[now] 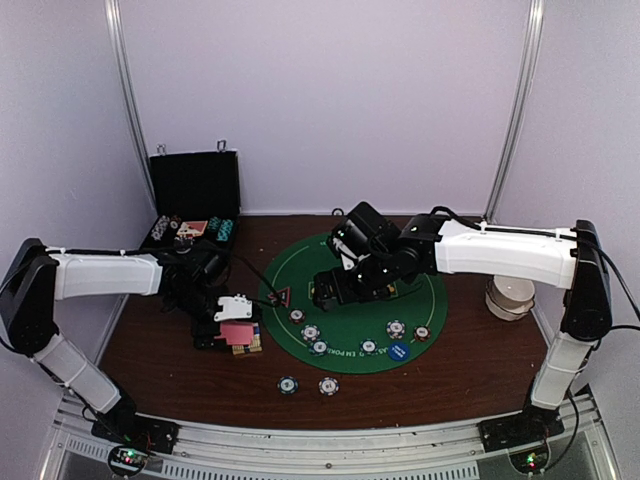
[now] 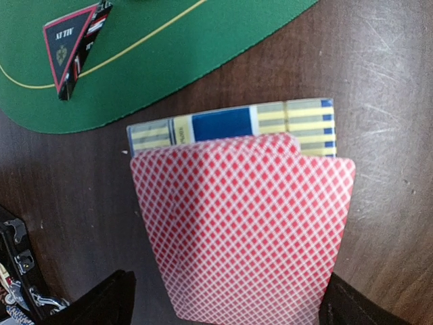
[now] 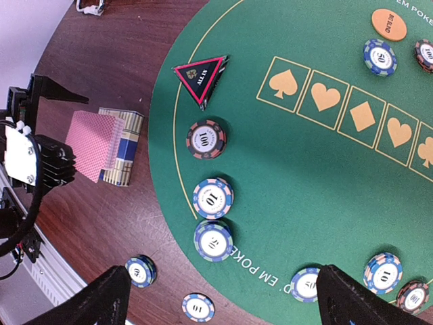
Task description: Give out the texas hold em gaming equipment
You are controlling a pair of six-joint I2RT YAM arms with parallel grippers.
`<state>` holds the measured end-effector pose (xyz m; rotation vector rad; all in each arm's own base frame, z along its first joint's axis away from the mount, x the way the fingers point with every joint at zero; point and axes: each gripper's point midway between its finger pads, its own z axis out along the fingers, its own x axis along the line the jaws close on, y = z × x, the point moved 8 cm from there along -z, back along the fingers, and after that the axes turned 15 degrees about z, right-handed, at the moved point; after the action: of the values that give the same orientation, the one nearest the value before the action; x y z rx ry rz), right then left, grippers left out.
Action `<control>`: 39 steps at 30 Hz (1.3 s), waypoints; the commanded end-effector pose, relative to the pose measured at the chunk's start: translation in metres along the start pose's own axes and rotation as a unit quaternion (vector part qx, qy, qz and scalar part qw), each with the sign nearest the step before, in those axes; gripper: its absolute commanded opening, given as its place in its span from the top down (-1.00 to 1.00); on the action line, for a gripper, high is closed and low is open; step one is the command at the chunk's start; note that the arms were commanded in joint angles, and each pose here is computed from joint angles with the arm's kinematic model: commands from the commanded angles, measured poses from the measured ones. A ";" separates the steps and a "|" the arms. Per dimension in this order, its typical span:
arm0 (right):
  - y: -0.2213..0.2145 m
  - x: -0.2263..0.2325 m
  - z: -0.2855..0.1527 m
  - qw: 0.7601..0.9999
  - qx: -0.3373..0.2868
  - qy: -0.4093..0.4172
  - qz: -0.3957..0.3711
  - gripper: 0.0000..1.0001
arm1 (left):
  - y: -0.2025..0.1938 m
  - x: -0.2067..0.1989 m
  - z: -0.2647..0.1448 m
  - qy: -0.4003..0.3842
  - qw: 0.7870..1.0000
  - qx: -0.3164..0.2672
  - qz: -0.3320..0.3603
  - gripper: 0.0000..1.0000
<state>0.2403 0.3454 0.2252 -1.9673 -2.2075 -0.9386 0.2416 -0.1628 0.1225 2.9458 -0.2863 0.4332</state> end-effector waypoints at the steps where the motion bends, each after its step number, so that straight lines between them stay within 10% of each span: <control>1: 0.001 0.001 -0.006 1.000 -0.005 -0.001 -0.005 -0.99 | 0.000 0.000 0.000 -0.029 0.999 -0.014 0.003 -0.95; 39: 0.000 0.000 -0.006 1.000 -0.001 -0.004 -0.003 -0.97 | -0.009 0.016 0.007 -0.102 0.993 -0.061 -0.005 -0.95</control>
<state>0.2391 0.3437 0.2238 -1.9699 -2.2178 -0.9177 0.2603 -0.1562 0.1182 2.9043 -0.2719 0.1680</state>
